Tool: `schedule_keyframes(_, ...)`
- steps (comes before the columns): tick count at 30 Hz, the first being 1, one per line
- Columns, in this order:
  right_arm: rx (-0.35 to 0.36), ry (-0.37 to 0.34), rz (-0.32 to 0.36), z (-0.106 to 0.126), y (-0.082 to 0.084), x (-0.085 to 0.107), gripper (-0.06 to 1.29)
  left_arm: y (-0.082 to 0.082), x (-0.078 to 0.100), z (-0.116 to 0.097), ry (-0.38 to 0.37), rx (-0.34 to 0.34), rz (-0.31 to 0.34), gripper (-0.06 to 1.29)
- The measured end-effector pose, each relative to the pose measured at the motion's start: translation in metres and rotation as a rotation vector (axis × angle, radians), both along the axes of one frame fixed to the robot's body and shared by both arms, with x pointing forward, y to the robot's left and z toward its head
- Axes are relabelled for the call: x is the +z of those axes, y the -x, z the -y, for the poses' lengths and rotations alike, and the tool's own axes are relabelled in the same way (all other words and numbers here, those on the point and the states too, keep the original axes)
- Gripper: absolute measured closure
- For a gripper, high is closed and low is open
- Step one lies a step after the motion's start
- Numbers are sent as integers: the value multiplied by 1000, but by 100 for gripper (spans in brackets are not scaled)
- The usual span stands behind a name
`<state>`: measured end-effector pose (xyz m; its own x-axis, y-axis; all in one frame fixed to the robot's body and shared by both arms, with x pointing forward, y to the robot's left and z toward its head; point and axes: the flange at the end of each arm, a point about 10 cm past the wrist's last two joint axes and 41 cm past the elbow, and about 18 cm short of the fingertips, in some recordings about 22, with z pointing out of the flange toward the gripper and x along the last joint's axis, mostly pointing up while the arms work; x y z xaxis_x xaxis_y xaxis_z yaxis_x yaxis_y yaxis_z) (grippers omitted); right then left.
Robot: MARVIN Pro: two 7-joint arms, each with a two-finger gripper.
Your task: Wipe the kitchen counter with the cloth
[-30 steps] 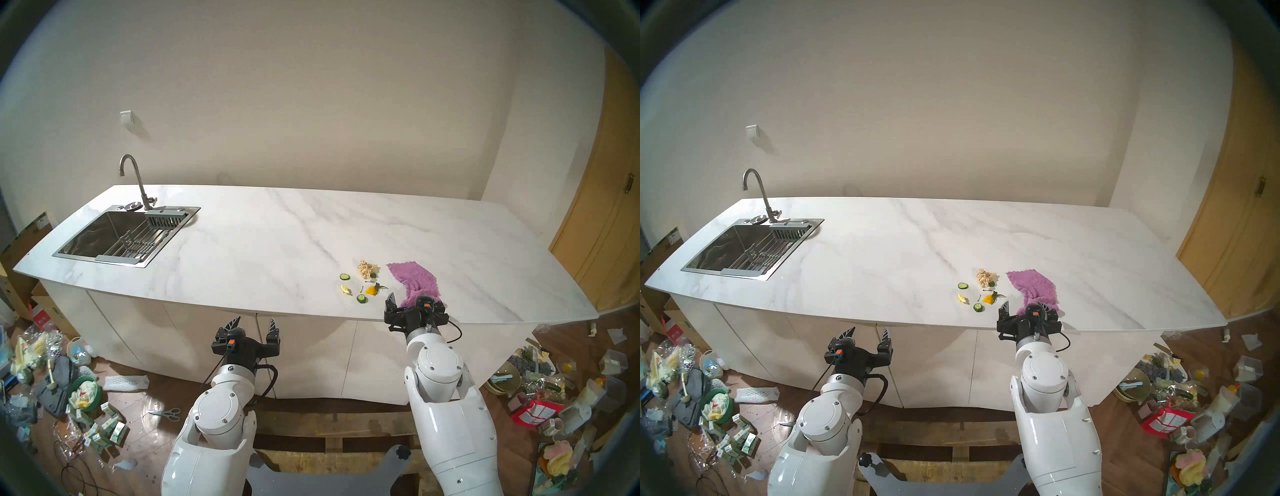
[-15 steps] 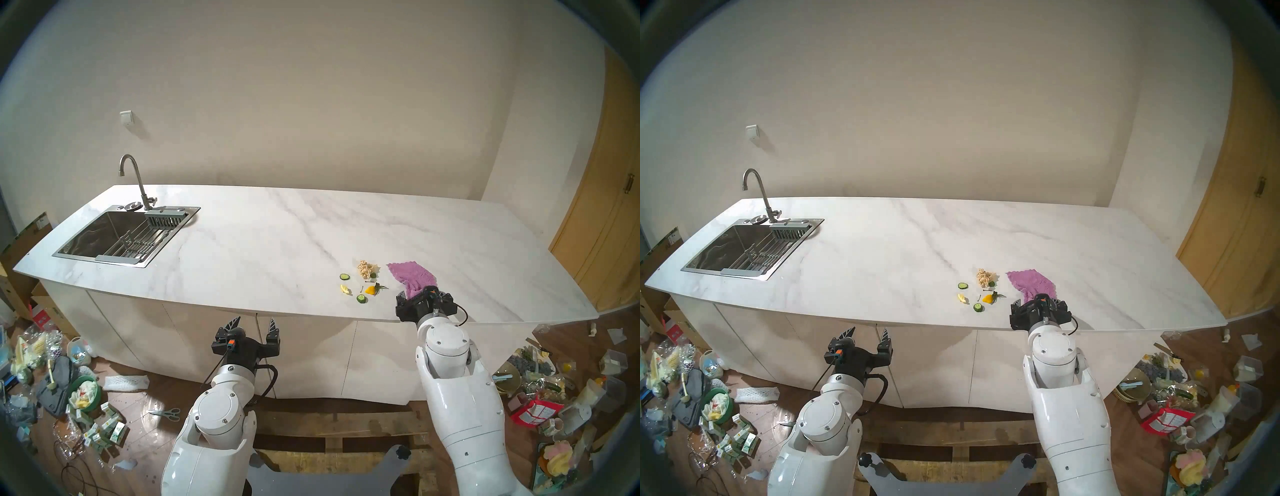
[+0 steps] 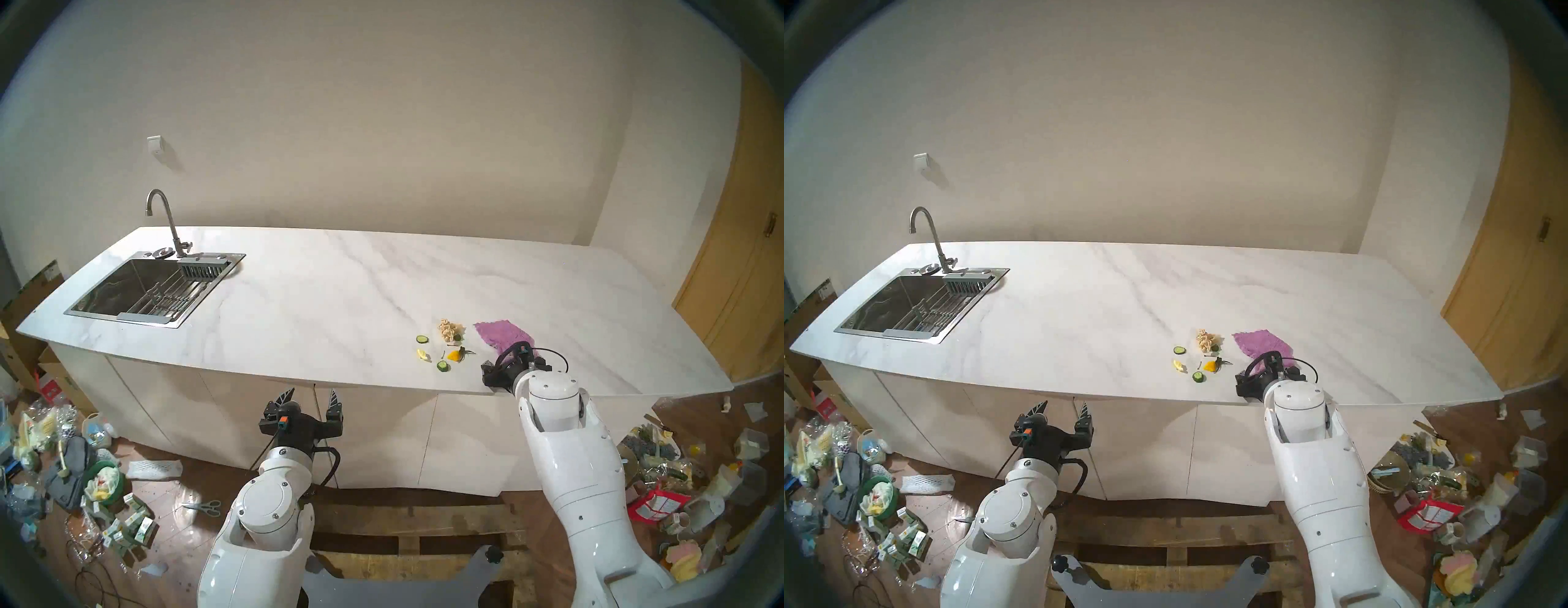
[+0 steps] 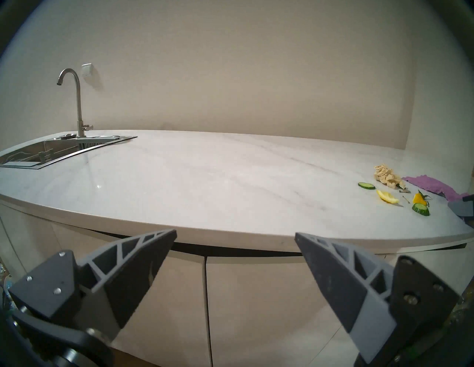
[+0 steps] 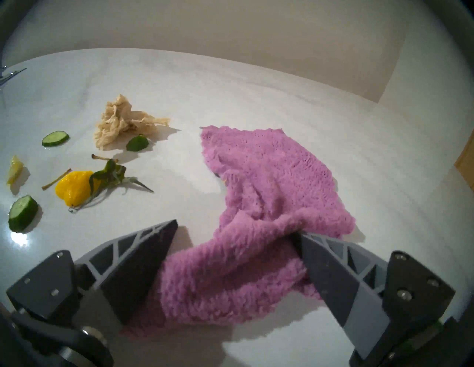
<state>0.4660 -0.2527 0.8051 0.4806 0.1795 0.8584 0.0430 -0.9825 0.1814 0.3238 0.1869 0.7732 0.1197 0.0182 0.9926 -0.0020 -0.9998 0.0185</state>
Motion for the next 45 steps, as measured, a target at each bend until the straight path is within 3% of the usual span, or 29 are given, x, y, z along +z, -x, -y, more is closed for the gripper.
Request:
schedule_keyframes(1, 4, 7, -8, 1, -6, 1, 0, 0, 0, 0, 0, 0, 0, -2)
schedule_keyframes(3, 7, 13, -15, 2, -10, 2, 35, 0, 0, 0, 0, 0, 0, -2)
schedule_keyframes(4, 13, 24, -28, 3, -14, 1, 84, 0, 0, 0, 0, 0, 0, -2)
schedule_keyframes(5, 16, 33, -31, 4, -16, 1, 114, 0, 0, 0, 0, 0, 0, -2)
schedule_keyframes(6, 22, 44, -32, 5, -18, 2, 124, 0, 0, 0, 0, 0, 0, -2)
schedule_keyframes(13, 47, 96, -30, 5, -19, 3, 124, 0, 0, 0, 0, 0, 0, -2)
schedule_keyframes(20, 31, 127, 20, 6, -7, 4, 124, 0, 0, 0, 0, 0, 0, -2)
schedule_keyframes(27, 24, 167, 130, 8, 0, 30, 124, 0, 0, 0, 0, 0, 0, -2)
schedule_keyframes(45, 12, 231, 321, 21, 30, 74, 124, 0, 0, 0, 0, 0, 0, -2)
